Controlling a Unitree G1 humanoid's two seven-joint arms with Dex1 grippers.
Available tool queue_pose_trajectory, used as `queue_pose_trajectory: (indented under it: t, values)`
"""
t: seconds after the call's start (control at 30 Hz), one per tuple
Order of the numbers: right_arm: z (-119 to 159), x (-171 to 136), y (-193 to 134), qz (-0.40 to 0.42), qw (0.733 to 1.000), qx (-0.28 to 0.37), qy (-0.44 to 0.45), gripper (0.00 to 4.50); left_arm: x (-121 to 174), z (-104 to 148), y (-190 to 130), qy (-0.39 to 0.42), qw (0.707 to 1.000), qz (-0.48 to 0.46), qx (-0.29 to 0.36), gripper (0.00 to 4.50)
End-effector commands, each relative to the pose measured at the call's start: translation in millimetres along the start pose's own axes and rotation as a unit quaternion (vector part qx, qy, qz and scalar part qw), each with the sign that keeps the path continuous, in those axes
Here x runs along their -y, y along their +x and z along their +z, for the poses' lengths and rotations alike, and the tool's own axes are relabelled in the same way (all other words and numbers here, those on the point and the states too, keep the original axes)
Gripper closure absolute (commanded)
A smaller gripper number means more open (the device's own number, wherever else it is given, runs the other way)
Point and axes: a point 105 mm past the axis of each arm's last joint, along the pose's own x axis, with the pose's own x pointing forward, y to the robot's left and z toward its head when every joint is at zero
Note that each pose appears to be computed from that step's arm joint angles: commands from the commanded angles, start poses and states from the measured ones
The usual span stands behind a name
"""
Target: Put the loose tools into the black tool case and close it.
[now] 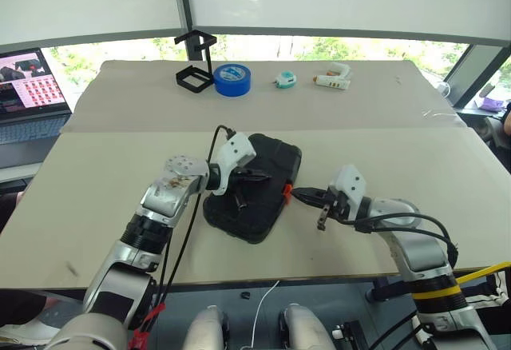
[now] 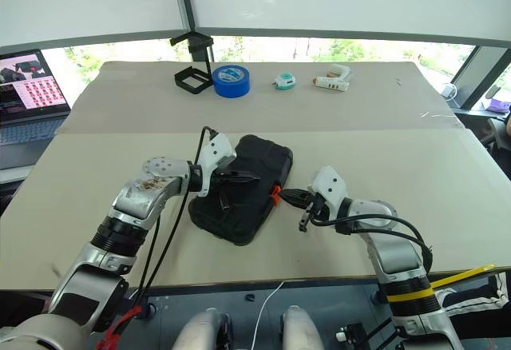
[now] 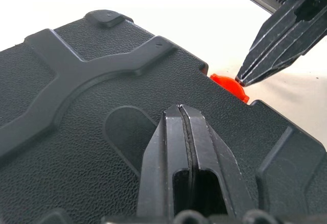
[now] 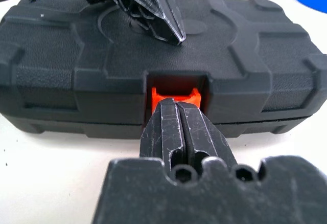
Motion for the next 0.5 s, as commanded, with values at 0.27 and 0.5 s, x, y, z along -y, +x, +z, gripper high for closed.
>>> queue_pose_trajectory:
  t: [0.27, 0.5]
  values:
    - [-9.2, -3.0, -1.7, 0.012, 0.999, -0.048, -0.005, 4.5, 6.3, -34.2, 4.2, -0.04, 0.997, -0.011, -0.059, 4.47]
    - [-17.8, -8.5, 5.6, 0.02, 0.997, -0.068, 0.007, 4.5, 6.4, -34.5, 4.8, -0.041, 0.997, -0.011, -0.059, 4.47]
